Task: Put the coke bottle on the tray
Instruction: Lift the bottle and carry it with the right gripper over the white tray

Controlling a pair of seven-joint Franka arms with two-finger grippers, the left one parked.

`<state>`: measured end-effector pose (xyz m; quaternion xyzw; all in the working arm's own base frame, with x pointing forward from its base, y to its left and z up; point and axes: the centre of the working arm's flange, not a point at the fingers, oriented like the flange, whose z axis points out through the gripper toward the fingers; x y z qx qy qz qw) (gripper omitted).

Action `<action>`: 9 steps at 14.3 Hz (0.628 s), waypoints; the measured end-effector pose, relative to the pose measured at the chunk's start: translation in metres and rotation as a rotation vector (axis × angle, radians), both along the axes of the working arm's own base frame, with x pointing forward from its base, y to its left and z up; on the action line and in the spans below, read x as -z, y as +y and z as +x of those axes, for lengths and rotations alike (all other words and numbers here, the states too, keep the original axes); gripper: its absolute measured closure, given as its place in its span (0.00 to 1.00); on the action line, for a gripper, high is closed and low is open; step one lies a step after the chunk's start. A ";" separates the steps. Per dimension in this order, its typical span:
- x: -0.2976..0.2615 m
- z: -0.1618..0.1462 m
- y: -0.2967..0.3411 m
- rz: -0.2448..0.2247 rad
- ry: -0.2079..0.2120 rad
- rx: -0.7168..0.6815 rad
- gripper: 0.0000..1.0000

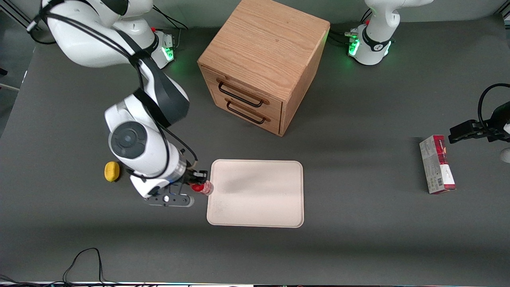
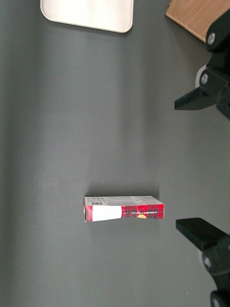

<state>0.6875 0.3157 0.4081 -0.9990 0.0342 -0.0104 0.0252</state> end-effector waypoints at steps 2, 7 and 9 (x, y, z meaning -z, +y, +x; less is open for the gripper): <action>0.027 0.005 0.007 -0.012 -0.013 -0.015 0.66; 0.087 0.017 0.019 0.013 -0.053 -0.023 0.66; 0.096 0.021 0.016 0.013 -0.060 -0.019 0.66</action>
